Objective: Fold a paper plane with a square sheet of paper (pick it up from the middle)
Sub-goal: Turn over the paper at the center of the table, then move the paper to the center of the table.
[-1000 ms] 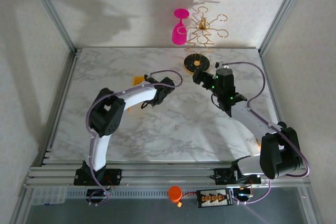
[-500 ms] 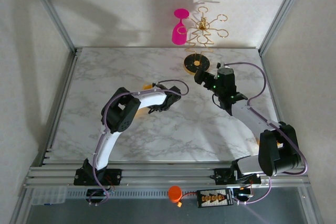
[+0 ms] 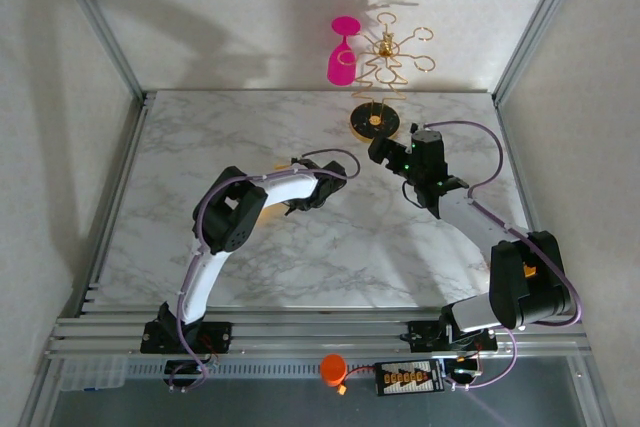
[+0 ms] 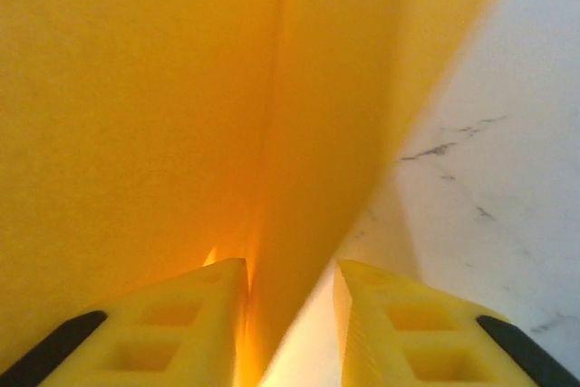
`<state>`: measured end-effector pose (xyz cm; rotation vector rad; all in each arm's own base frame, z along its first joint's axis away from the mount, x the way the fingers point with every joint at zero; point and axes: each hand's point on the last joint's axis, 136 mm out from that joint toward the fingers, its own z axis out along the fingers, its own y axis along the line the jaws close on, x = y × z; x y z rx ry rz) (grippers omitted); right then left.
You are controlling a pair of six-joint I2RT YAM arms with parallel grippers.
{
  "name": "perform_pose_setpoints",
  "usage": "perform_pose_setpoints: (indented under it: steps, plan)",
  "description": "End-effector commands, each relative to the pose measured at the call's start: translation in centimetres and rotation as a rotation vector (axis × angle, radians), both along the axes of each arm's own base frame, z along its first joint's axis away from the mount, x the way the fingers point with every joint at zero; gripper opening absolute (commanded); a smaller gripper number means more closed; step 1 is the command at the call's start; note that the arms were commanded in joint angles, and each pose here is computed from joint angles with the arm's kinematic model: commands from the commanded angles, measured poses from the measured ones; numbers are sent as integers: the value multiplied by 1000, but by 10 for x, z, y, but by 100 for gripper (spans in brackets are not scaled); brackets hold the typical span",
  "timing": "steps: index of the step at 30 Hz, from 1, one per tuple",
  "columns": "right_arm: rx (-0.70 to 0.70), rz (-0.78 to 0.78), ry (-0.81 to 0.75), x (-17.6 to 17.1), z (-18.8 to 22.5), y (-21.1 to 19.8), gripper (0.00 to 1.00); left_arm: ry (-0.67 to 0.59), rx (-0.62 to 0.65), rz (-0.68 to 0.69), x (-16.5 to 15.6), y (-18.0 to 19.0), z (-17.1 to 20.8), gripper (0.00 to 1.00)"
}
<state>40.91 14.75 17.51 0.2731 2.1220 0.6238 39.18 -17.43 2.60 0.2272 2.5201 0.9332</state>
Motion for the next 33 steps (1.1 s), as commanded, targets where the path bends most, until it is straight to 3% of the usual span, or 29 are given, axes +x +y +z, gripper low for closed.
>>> perform_pose_setpoints:
  steps: [1, 10, 17, 20, 23, 26, 33]
  plan:
    - [15, -6, 0, 3, 4, -1, 95, 14, -211, -1, -5, -39, -1, 34]
    - [32, -20, 16, 3, -1, -4, 95, -2, -417, 3, -13, -75, 22, 33]
    - [49, -62, 12, 3, -1, -15, 94, 100, -906, -79, -37, -153, 55, 38]
    - [59, -48, 18, 3, -3, -13, 94, 103, -1035, -142, -40, -165, 84, 40]
    - [69, 12, -2, 4, 0, -3, 94, 31, -1106, -139, -29, -145, 114, 40]
    - [82, 37, -8, 4, 2, 1, 96, -81, -1152, -58, -12, -100, 127, 40]
    - [182, 120, 25, 4, -5, 23, 95, -163, -1178, 195, -6, -16, 89, 38]
